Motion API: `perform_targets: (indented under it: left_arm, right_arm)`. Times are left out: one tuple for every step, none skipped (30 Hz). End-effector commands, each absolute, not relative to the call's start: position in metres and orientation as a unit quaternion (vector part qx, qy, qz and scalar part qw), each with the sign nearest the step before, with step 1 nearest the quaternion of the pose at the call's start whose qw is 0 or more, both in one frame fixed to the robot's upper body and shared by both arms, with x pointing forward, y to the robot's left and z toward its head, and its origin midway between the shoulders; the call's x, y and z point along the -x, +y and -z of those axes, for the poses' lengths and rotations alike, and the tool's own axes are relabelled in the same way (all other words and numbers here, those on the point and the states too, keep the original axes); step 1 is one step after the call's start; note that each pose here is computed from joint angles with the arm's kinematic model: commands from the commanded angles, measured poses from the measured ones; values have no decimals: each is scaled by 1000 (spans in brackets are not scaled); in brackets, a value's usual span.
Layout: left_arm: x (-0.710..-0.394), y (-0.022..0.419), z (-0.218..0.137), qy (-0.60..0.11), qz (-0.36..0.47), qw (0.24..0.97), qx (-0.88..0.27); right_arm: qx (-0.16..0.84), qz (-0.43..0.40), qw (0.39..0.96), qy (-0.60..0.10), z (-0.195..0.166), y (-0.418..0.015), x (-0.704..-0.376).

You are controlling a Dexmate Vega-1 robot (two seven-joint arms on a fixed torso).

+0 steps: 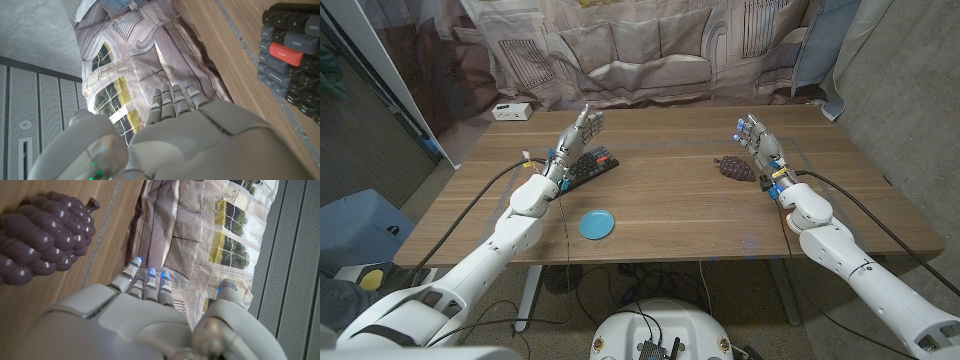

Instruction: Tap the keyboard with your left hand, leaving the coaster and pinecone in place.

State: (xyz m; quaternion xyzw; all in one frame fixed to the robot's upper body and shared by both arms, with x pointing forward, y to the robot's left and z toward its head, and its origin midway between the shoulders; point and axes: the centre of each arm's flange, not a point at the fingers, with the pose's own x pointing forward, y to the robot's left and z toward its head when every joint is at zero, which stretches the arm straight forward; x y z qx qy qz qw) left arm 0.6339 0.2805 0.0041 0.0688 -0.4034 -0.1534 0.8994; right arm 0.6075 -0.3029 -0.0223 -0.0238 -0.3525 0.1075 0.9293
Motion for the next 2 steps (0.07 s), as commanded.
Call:
perform_targets:
  left_arm:
    - [-635,279,0,-389,143,907,-74]
    - [-634,279,0,-389,143,907,-74]
  right_arm:
    - [26,-107,930,-350,23,-304,-605]
    - [25,-106,931,-349,23,-304,-605]
